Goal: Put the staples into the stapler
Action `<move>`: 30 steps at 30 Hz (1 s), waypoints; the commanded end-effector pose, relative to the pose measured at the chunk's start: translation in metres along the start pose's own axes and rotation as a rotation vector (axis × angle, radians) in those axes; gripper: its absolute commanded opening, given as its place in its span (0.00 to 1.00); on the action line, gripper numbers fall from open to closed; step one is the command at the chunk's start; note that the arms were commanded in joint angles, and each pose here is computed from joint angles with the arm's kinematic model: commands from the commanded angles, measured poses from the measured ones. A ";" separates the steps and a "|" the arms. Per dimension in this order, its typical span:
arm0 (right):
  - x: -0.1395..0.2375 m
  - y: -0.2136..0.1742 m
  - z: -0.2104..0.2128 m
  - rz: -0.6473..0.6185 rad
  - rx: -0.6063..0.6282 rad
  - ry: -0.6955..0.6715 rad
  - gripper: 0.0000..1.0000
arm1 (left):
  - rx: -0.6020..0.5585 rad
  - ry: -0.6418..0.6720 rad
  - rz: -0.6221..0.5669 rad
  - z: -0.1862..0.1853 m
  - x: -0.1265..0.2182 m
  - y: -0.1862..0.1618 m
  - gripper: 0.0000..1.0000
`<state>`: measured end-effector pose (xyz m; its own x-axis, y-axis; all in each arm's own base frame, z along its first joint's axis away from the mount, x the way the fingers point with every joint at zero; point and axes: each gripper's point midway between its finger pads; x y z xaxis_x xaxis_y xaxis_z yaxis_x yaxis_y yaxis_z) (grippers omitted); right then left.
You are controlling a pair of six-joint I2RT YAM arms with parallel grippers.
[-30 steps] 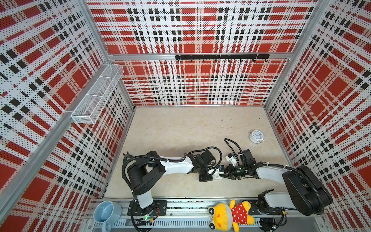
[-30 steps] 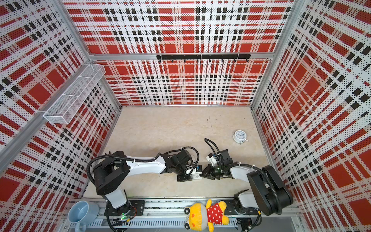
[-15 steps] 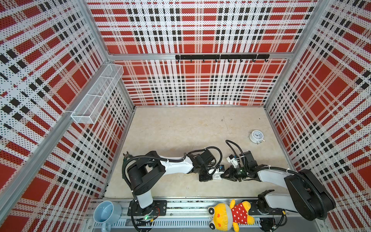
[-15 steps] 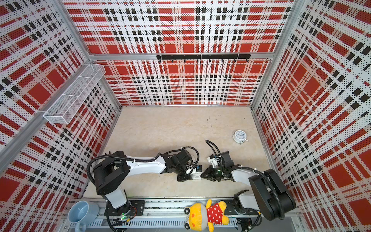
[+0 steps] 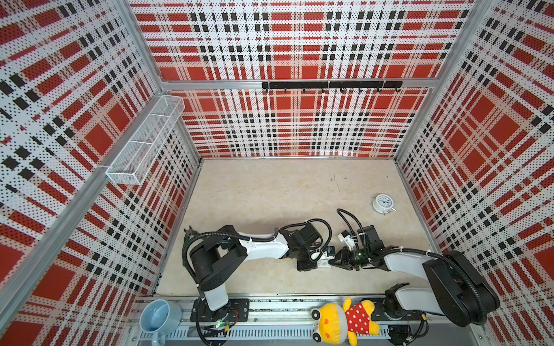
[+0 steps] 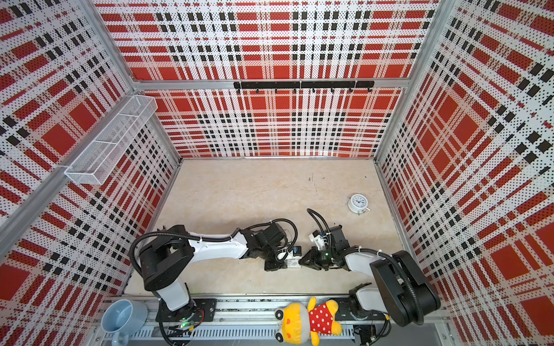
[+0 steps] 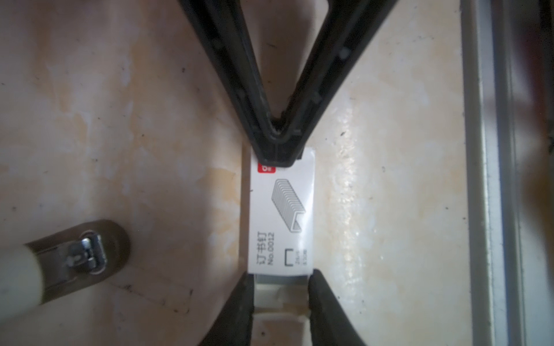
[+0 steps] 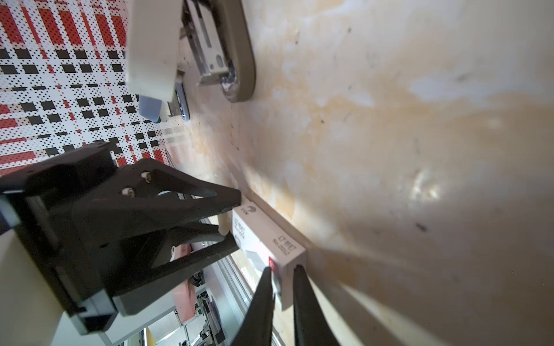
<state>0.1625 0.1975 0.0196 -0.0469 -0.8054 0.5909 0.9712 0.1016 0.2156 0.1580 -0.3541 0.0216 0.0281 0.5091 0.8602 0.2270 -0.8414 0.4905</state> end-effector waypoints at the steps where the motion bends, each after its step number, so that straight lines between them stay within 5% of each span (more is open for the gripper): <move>1: -0.002 0.000 0.003 -0.002 0.018 0.019 0.16 | 0.000 -0.028 0.016 -0.007 -0.002 -0.006 0.33; 30: 0.002 0.006 0.002 -0.023 0.036 -0.018 0.00 | 0.035 -0.026 0.028 0.003 0.006 -0.015 0.31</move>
<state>0.1621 0.1981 0.0211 -0.0494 -0.8058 0.5901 0.9706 0.1007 0.2188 0.1608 -0.3480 0.0202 0.0492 0.5126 0.8572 0.2559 -0.8361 0.4853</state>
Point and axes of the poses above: each gripper's point midway between its finger pads, its own x axis back along the fingers, its own z axis along the line the jaws close on, y = z × x, and after that the axes turned 14 degrees about x, right-handed
